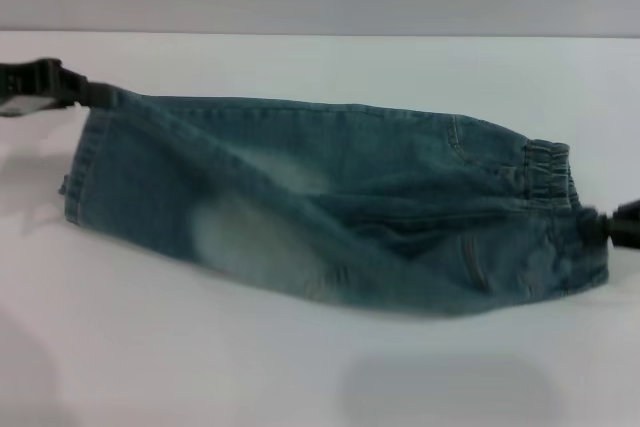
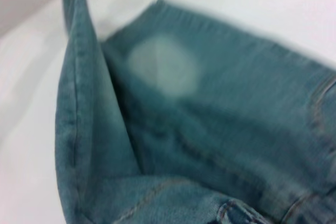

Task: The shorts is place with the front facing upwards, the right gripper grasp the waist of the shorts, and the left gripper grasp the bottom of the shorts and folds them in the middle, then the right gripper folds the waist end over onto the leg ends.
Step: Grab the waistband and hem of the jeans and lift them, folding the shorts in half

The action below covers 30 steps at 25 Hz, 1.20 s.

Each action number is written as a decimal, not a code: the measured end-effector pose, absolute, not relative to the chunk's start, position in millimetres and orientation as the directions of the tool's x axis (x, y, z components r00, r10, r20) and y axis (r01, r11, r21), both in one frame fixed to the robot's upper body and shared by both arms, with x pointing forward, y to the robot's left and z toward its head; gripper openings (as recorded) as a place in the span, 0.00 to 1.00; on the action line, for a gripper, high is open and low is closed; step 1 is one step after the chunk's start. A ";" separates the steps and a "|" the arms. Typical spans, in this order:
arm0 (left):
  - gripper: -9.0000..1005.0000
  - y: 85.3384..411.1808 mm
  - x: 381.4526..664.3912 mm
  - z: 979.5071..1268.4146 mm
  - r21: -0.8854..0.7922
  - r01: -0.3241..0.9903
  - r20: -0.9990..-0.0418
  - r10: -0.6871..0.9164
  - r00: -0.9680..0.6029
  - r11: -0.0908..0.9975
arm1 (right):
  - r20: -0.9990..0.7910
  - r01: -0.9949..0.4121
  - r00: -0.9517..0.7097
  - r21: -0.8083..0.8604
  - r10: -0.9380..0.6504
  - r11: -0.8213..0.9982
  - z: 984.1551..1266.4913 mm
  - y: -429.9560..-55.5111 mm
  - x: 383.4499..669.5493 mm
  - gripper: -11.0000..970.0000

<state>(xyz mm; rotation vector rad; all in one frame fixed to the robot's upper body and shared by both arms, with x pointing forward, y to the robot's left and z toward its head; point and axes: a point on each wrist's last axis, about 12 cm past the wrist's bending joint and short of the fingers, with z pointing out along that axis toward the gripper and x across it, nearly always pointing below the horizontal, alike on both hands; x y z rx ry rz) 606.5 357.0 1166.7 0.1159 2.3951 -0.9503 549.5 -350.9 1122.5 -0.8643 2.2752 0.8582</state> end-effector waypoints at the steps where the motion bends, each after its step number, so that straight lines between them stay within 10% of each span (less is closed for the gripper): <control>1: 0.05 358.6 607.2 1167.3 -0.606 0.269 -0.531 -0.130 -0.837 0.749 | -0.695 -0.712 -0.638 0.368 -0.332 0.599 1120.2 -353.5 548.8 0.01; 14: 0.07 367.5 625.2 1167.7 -0.549 0.220 -0.651 -0.248 -0.717 0.806 | -0.881 -0.582 -0.464 0.379 0.089 0.720 1090.6 -363.2 541.4 0.01; 30: 0.10 338.4 641.0 1146.9 -0.410 0.220 -0.701 -0.152 -0.697 0.885 | -0.876 -0.489 -0.468 0.366 0.116 0.791 1070.9 -332.8 568.8 0.02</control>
